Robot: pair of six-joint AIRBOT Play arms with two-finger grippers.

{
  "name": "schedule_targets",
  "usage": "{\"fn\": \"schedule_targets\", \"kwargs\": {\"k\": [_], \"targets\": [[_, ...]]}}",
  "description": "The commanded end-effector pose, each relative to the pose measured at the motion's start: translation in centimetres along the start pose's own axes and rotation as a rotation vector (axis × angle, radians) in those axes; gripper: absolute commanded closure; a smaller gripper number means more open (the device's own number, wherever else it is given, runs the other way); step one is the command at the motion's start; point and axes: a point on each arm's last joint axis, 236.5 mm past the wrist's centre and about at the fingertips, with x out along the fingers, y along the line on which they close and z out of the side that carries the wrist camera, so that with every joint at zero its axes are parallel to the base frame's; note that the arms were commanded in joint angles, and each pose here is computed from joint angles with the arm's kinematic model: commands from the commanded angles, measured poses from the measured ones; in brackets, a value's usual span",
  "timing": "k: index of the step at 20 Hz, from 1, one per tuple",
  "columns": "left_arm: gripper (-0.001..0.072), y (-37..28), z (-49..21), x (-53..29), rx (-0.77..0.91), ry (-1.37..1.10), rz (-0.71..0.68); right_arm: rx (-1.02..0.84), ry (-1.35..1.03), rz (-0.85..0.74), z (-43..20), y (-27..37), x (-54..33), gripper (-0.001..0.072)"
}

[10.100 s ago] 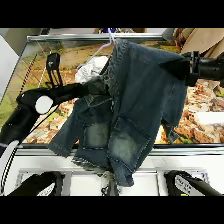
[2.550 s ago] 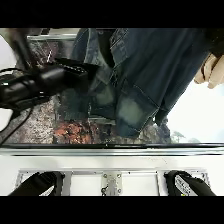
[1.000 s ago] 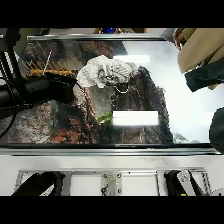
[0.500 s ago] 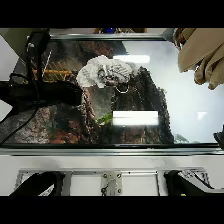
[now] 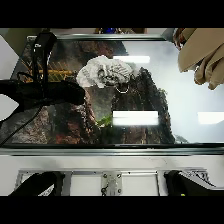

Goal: Fold the clothes and pants, and hang the long-sleeved shirts on hangers.

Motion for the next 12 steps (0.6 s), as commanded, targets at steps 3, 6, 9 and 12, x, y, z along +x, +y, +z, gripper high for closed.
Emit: {"fn": "schedule_targets", "kwargs": {"k": [3, 6, 9, 12], "targets": [[0.0687, 0.0, 0.3, 0.0, -0.001, -0.010, -0.001, -0.152, 0.063, 0.002, -0.6, 0.4, -0.4, 0.0687], [0.0687, -0.1, 1.0, 0.0, -0.001, -0.040, -0.005, -0.200, 0.076, 0.013, -0.2, 1.1, -1.0, 0.0686], [0.0687, -0.2, 1.3, 0.0, -0.001, -0.054, -0.006, -0.173, 0.103, 0.022, -0.8, 1.4, -1.8, 0.0686], [0.0687, -0.2, 1.3, 0.0, 0.000, -0.055, -0.006, -0.180, 0.155, 0.078, -2.4, 2.6, -3.1, 0.0684]]}}
